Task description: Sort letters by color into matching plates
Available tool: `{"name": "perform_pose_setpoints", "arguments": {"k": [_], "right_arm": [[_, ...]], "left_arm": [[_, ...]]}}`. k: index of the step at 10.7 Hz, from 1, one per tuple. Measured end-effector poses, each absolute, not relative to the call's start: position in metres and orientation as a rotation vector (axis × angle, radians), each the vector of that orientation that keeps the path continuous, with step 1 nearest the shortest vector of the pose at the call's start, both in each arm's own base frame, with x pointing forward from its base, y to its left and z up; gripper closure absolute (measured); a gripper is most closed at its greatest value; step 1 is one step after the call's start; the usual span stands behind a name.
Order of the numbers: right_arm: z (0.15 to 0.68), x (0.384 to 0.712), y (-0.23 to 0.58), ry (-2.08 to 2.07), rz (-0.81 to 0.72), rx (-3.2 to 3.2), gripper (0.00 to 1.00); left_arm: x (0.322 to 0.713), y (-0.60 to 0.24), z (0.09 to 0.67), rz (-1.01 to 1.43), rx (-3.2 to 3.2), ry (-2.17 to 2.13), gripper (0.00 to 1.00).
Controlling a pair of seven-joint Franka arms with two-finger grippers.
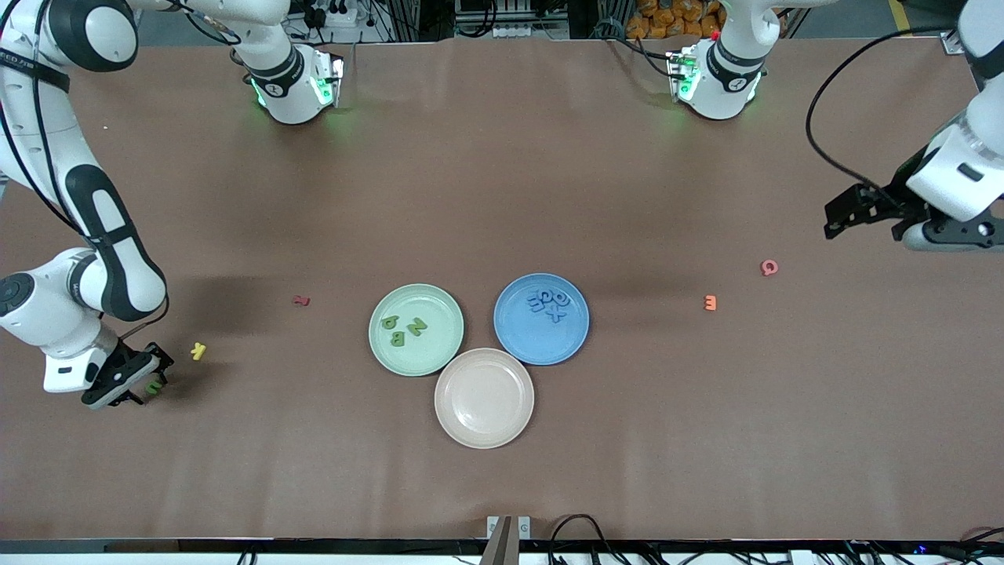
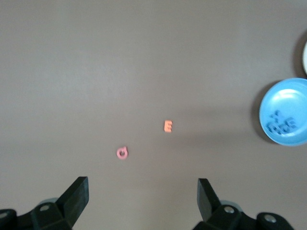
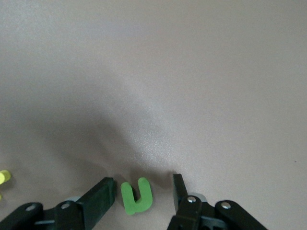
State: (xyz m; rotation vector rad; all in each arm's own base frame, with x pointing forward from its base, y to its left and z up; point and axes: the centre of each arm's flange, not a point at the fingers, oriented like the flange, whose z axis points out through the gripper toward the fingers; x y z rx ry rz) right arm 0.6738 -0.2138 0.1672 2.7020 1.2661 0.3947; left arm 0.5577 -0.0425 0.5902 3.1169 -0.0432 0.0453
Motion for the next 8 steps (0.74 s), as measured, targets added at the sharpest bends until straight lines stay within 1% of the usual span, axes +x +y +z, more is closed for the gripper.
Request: {"name": "perform_pose_setpoints", "arguments": {"k": [1,4,8], "right_arm": [[0.167,0.674,-0.214,1.266,0.394,2.703,0.42],[0.163,0.673,-0.215,1.265,0.39,2.708,0.46],[0.163,0.672,-0.216,1.261,0.392,2.708,0.46]], "left_arm": [[0.554,-0.037,0.605,0.016,3.111,-0.028,0.0],[0.552,-0.029,0.632,0.046,3.109,-0.01,0.0],[0.553,-0.029,0.644,0.081,3.115,-0.021,0.0]]}}
